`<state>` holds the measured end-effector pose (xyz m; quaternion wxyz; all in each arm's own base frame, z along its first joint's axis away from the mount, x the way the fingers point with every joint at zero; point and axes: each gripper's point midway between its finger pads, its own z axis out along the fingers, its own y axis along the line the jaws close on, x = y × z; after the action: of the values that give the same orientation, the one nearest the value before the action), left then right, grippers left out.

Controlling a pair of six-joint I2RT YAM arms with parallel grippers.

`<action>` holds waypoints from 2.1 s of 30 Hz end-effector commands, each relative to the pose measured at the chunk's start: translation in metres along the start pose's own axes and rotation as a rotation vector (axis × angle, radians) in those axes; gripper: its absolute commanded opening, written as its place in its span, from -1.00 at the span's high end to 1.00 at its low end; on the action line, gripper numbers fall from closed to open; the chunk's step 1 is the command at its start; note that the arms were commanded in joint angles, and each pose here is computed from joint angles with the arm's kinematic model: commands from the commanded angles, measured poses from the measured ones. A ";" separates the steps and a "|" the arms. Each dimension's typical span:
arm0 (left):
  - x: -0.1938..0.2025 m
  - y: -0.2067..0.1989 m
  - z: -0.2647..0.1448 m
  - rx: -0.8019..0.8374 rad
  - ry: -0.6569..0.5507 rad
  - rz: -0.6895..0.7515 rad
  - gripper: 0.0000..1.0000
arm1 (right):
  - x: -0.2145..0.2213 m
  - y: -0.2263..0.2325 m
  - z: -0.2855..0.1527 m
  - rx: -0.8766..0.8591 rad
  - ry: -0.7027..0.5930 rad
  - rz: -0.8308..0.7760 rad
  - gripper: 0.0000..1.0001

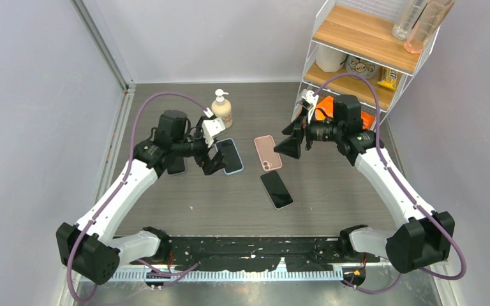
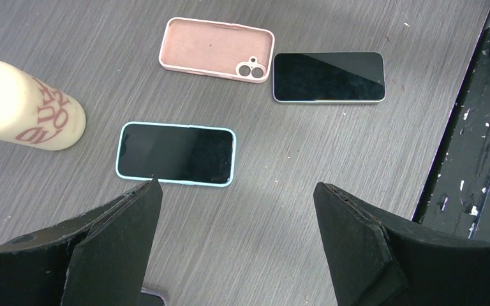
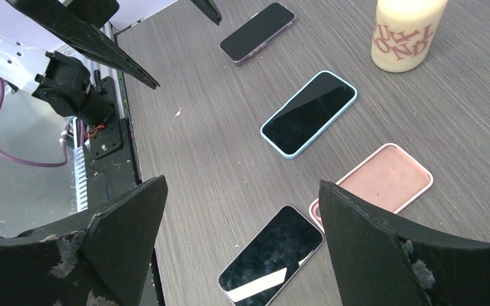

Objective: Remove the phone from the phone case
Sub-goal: Adjust the phone at the center of the board.

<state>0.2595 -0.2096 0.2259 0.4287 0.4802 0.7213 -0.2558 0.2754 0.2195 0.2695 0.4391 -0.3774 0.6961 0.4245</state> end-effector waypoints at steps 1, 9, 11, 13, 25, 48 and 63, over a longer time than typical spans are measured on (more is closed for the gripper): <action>-0.025 0.003 -0.008 -0.019 -0.081 0.046 -0.93 | -0.016 0.013 -0.003 -0.043 -0.039 -0.049 -0.90; -0.015 0.003 -0.011 -0.051 -0.063 0.049 -0.94 | -0.010 0.005 -0.010 0.055 -0.024 -0.127 -0.90; -0.012 0.005 -0.012 -0.074 -0.060 0.062 -0.95 | -0.002 -0.008 -0.008 0.122 0.033 -0.087 -0.90; -0.012 0.011 -0.015 -0.113 -0.064 0.074 -0.98 | 0.006 -0.020 -0.007 0.176 0.110 -0.066 -0.90; 0.000 0.066 -0.018 -0.447 -0.072 -0.092 -0.99 | 0.007 -0.037 -0.011 0.410 0.147 -0.242 -0.90; 0.077 0.102 0.097 -0.668 0.279 -0.883 -0.99 | 0.029 -0.041 -0.059 0.544 0.124 -0.222 -0.90; 0.099 0.098 0.128 -0.726 0.405 -1.002 -0.99 | 0.047 -0.037 -0.057 0.513 0.147 -0.234 -0.90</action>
<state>0.3756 -0.2240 0.0813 0.2513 -0.0175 0.9637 -0.0882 0.2786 0.1451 0.2195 0.4950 -0.3531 0.7797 0.1496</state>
